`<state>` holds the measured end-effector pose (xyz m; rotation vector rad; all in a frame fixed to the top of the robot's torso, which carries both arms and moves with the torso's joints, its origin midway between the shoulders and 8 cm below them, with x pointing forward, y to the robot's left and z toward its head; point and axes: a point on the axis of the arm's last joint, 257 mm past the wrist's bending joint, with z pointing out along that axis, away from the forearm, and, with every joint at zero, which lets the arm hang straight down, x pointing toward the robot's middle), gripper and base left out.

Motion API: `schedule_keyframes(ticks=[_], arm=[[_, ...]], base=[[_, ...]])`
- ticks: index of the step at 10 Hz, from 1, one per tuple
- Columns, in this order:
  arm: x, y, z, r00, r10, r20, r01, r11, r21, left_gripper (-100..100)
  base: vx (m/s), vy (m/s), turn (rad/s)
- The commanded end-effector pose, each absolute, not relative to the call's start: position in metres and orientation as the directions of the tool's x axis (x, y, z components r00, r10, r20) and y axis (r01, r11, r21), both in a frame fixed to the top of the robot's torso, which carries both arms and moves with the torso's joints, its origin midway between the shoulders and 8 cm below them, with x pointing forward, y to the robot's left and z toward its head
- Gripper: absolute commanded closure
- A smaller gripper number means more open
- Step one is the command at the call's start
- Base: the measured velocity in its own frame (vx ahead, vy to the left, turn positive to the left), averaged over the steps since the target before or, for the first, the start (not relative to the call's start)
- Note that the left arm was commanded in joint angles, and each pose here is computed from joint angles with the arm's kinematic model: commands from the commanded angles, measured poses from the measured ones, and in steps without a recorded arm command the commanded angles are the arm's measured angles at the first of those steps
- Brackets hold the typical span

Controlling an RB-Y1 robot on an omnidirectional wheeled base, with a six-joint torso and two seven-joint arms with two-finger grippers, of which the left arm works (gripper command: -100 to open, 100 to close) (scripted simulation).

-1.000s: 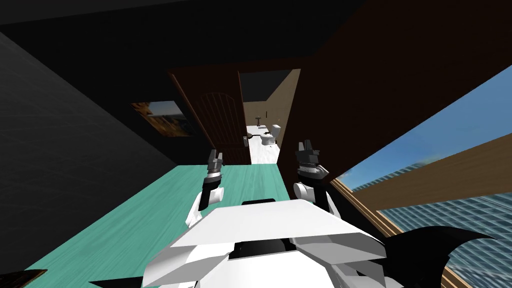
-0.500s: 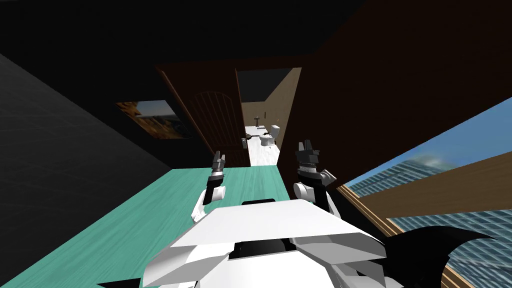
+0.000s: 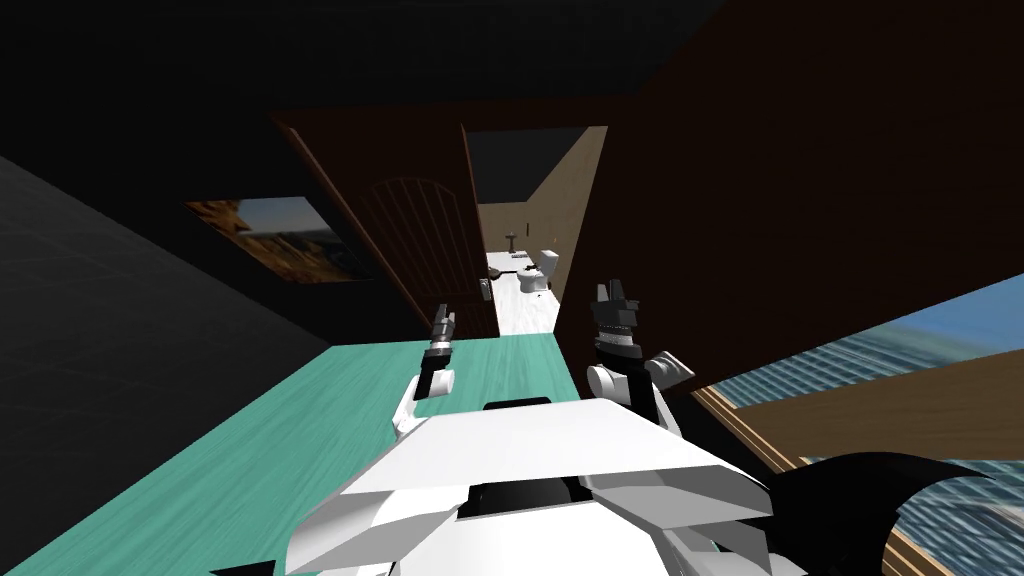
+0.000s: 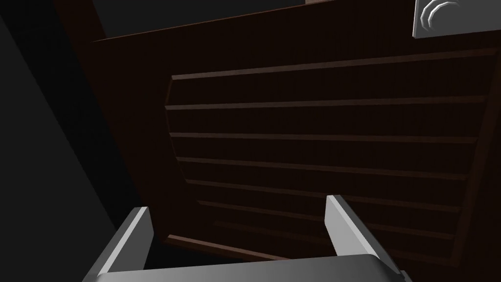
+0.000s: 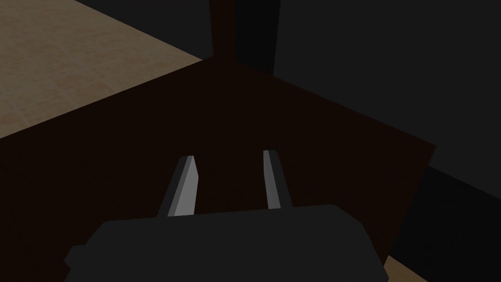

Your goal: Pull the door open

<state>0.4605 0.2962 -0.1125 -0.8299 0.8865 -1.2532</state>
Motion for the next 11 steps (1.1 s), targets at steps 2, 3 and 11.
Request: schedule_keyframes(ticks=[2, 3, 11], arm=[[0.469, 0.297, -0.134, 0.087, -0.992, -0.09, 0.378, 0.117, -0.919, -100], [0.472, 0.298, -0.141, 0.085, -0.993, -0.087, 0.364, 0.113, -0.925, -100], [0.501, 0.298, -0.208, 0.074, -0.996, -0.053, 0.21, 0.067, -0.975, -100]], base=[[0.127, 0.017, -0.043], [0.112, -0.002, -0.03], [0.129, 0.017, -0.046]])
